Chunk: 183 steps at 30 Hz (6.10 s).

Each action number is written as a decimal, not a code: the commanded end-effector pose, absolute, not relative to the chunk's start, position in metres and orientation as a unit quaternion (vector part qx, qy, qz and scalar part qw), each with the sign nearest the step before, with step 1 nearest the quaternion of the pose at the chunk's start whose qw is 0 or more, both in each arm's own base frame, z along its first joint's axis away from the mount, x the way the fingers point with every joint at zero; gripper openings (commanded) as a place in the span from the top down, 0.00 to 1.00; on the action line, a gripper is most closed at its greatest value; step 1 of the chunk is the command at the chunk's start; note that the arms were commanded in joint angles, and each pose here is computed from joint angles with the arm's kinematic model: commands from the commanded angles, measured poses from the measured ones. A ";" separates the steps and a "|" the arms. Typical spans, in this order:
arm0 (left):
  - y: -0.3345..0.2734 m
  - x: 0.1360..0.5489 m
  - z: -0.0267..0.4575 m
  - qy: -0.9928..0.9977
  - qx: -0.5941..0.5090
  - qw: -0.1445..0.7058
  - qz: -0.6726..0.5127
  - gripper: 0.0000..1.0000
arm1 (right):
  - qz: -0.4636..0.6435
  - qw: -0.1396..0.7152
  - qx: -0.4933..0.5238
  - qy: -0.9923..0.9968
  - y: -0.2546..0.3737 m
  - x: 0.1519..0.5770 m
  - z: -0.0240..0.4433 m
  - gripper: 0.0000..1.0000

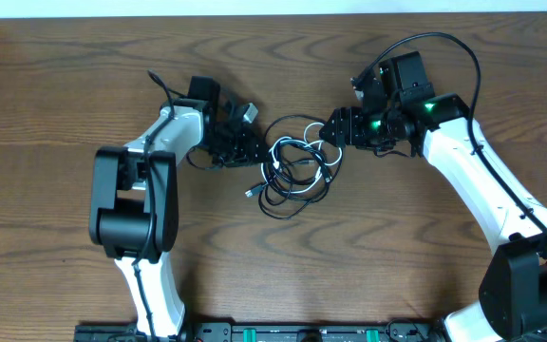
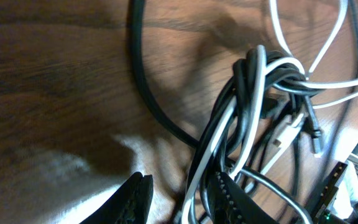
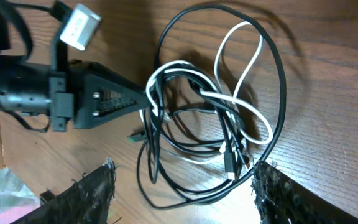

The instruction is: Untangle cables

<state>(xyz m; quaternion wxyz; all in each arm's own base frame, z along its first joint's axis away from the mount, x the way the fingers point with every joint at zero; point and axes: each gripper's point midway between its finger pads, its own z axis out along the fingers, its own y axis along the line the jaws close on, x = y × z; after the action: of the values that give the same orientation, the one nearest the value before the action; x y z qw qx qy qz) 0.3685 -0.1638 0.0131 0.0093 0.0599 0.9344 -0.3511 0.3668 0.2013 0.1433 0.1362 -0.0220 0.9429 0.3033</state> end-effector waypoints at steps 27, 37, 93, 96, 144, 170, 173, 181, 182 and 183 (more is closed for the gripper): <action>-0.238 0.369 0.103 0.875 0.100 0.062 -0.470 0.93 | 0.319 0.164 -0.055 0.932 0.219 0.368 0.162 0.34; -0.238 0.365 0.178 0.853 0.142 0.146 -0.481 0.93 | 0.360 0.171 -0.024 0.917 0.233 0.377 0.176 0.56; -0.233 0.371 0.174 0.869 0.106 0.142 -0.461 0.93 | 0.353 0.166 0.037 0.920 0.260 0.404 0.134 0.99; -0.232 0.371 0.174 0.869 0.106 0.142 -0.461 0.93 | 0.353 0.180 0.026 0.918 0.253 0.407 0.141 0.99; -0.224 0.363 0.159 0.892 -0.061 0.045 -0.445 0.93 | 0.324 0.162 -0.036 0.932 0.246 0.383 0.137 0.70; -0.224 0.363 0.159 0.892 -0.066 0.043 -0.445 0.93 | 0.242 0.177 -0.012 0.954 0.270 0.380 0.103 0.82; -0.224 0.363 0.159 0.892 -0.066 0.043 -0.445 0.92 | 0.231 0.184 -0.007 0.955 0.267 0.382 0.102 0.86; -0.224 0.363 0.159 0.892 -0.066 0.043 -0.445 0.93 | 0.224 0.189 -0.004 0.956 0.263 0.385 0.101 0.99; -0.224 0.363 0.159 0.892 -0.066 0.043 -0.445 0.93 | 0.223 0.190 -0.007 0.956 0.263 0.385 0.101 0.99; -0.224 0.363 0.159 0.892 -0.066 0.043 -0.445 0.93 | 0.223 0.190 -0.011 0.956 0.263 0.384 0.102 0.99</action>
<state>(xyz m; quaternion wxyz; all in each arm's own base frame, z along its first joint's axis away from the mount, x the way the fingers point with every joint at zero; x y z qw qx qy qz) 0.3644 -0.2201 0.1485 0.0423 -0.0726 0.8983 -0.4313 0.3797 0.2671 0.1025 0.1813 -0.0117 0.9545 0.2364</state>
